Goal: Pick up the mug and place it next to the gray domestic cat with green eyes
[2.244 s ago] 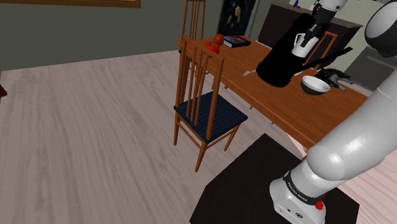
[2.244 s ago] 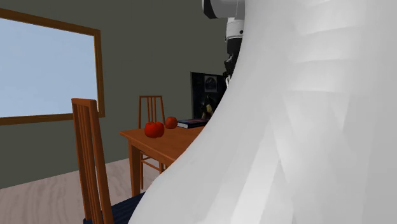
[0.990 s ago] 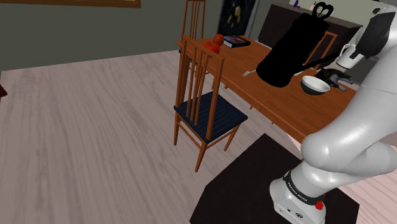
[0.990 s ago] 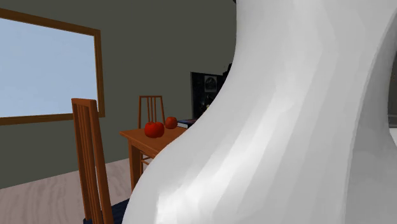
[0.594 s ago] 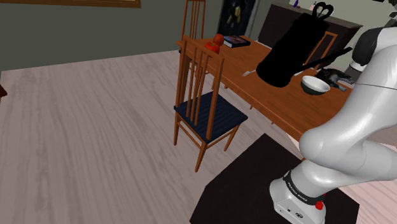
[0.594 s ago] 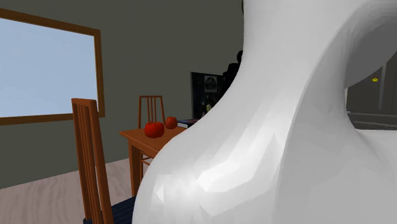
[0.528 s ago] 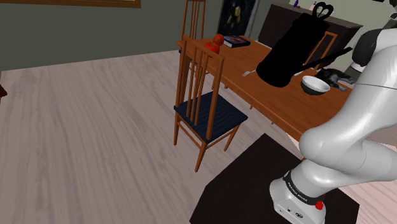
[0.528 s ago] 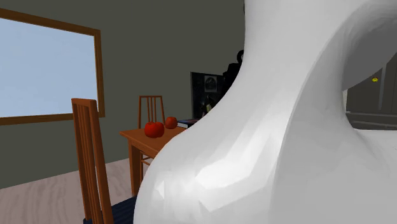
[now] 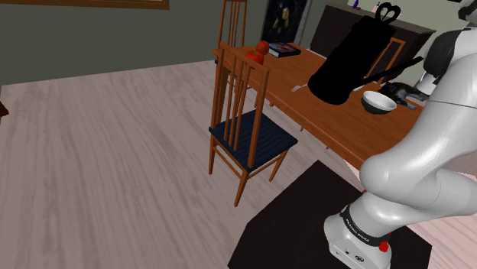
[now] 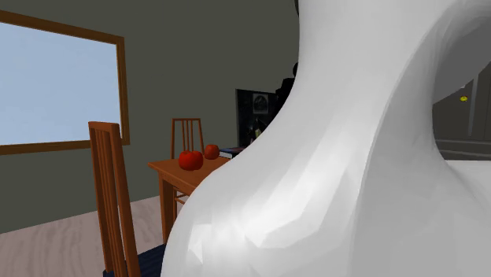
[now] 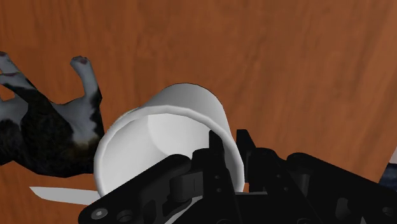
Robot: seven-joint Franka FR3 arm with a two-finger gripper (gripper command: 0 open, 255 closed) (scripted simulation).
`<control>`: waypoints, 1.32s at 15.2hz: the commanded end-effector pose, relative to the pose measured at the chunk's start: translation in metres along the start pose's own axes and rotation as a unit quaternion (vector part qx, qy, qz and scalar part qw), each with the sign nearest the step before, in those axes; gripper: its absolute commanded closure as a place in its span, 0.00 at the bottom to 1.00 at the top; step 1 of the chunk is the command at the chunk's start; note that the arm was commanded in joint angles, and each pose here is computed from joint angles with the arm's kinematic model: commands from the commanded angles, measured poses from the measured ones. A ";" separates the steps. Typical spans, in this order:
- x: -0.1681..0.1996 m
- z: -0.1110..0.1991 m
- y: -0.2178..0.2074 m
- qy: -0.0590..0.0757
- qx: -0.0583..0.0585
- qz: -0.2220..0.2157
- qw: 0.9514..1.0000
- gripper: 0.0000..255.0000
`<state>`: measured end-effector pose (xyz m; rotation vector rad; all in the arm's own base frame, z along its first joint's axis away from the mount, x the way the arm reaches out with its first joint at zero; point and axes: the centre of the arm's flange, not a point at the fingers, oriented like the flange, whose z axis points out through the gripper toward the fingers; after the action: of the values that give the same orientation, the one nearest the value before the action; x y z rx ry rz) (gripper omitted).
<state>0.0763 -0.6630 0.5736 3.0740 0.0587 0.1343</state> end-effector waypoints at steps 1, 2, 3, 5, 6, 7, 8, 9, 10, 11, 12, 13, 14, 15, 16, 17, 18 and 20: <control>-0.002 0.011 0.001 0.000 0.000 0.000 1.000 1.00; -0.002 0.016 0.000 0.000 0.000 0.000 1.000 1.00; -0.003 0.022 0.000 0.000 0.000 0.000 1.000 1.00; -0.004 0.032 -0.001 0.000 0.000 0.000 1.000 1.00; -0.004 0.037 -0.001 0.000 0.000 0.000 1.000 1.00; -0.005 0.043 -0.001 0.000 0.000 0.000 1.000 1.00; -0.005 0.048 -0.002 0.000 0.000 0.000 1.000 1.00; -0.005 0.053 -0.002 0.000 0.000 0.000 1.000 1.00; -0.006 0.058 -0.003 0.000 0.000 0.000 1.000 1.00; -0.006 0.064 -0.003 0.000 0.000 0.000 1.000 1.00; -0.007 0.069 -0.003 0.000 0.000 0.000 1.000 1.00; -0.007 0.074 -0.004 0.000 0.000 0.000 1.000 1.00; -0.008 0.079 -0.004 0.000 0.000 0.000 1.000 1.00; -0.008 0.085 -0.004 0.000 0.000 0.000 1.000 1.00; -0.009 0.090 -0.005 0.000 0.000 0.000 1.000 1.00; -0.009 0.095 -0.005 0.000 0.000 0.000 1.000 1.00; -0.010 0.100 -0.005 0.000 0.000 0.000 1.000 1.00; -0.010 0.111 -0.006 0.000 0.000 0.000 1.000 1.00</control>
<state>0.0755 -0.6646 0.4685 3.0741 0.0590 0.1341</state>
